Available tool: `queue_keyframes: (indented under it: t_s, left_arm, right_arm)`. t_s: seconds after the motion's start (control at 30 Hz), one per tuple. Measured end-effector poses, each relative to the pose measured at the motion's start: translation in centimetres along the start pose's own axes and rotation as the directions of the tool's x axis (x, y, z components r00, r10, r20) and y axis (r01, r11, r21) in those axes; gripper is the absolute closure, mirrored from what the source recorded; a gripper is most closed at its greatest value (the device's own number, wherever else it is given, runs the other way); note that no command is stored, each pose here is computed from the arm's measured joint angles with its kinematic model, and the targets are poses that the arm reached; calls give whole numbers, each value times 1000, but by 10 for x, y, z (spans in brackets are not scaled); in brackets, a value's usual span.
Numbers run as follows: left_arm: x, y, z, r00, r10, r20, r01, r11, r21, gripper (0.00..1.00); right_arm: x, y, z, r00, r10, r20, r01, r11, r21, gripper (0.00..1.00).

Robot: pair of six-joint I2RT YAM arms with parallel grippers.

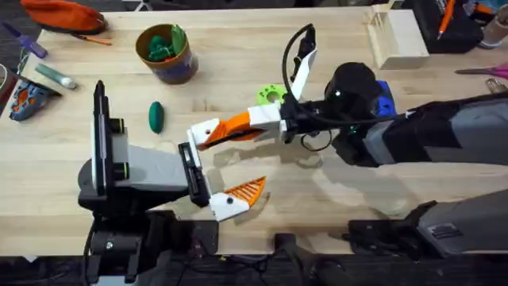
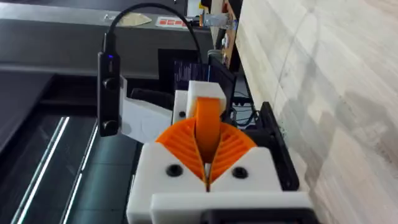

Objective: Pick up the gripper from the table and insert it into the empty holder that is missing its gripper. Then pick up a screw, insert it into the mounting hole, and use the screwdriver to tighten it. Finally, clean up the table by picking up the vegetable and placing it into the bucket.

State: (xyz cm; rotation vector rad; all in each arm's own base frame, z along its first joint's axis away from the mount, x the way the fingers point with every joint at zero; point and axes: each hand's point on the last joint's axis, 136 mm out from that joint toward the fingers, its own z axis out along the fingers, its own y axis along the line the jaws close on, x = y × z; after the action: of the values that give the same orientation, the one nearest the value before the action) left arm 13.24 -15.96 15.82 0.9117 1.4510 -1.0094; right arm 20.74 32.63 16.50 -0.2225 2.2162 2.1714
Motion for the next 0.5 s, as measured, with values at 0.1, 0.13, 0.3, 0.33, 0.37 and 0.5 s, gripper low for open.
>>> queue_keyframes:
  t_s: [0.1,0.13,0.3,0.33,0.37,0.5]
  left_arm:
    - [0,0,0,1000,0,0,0,1000,0,13]
    - [0,0,0,1000,0,0,0,1000,2,14]
    - [0,-5,0,1000,-3,-1,3,1000,28,15]
    - [0,-5,0,1000,-3,-1,3,1000,29,14]
    - [0,-5,0,1000,-3,-1,3,1000,29,14]
    - [0,-6,0,1000,-3,-1,3,999,32,16]
  right_arm:
    - [0,0,0,1000,1,0,-1,1000,0,975]
    - [-1,-1,0,1000,3,3,-3,1000,2,823]
    - [-5,-1,0,1000,0,27,0,1000,6,160]
    - [-5,-1,0,1000,-1,31,1,1000,7,132]
    - [-6,-1,0,999,-1,32,1,1000,7,124]
    - [-7,-2,0,999,-1,37,0,1000,9,119]
